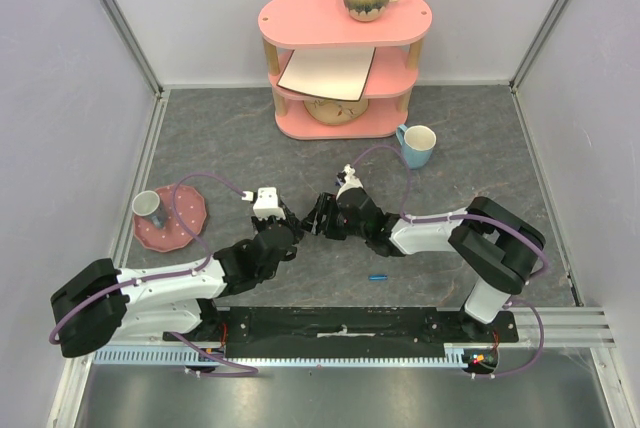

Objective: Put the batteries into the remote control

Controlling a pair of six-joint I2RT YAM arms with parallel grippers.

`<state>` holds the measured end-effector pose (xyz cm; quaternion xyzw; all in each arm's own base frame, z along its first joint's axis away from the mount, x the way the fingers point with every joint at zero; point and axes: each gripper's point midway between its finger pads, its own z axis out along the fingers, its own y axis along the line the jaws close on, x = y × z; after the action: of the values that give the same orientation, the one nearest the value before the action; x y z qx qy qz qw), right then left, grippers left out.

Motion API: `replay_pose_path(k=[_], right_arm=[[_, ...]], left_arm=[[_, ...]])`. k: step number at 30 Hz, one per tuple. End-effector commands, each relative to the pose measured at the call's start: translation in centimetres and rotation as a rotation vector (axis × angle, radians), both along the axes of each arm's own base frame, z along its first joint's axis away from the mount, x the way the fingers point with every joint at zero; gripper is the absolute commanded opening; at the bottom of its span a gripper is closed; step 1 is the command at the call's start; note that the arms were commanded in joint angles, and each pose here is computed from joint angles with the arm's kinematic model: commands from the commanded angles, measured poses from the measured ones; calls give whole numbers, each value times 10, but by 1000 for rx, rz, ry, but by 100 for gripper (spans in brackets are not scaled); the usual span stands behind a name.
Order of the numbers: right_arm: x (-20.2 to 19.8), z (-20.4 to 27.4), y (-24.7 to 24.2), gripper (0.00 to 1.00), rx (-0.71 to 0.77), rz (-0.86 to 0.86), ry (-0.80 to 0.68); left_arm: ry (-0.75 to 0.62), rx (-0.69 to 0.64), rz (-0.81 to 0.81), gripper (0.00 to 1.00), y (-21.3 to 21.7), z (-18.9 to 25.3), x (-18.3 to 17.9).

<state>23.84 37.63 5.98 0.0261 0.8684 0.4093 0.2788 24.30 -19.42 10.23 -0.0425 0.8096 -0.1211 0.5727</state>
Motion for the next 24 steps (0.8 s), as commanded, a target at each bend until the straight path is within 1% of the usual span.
replay_pose_path(k=[1,14,24], right_arm=[[1,2,7,69,20,-1,-16],[5,30,13,70,84,-2,-66],[8,28,15,70,92,-7,-65]], left_arm=[[41,27,-12,2,2,-12,-7],[46,31,-22,2,0,-14,-9],[49,30,-34,2,-2,-14,-10]])
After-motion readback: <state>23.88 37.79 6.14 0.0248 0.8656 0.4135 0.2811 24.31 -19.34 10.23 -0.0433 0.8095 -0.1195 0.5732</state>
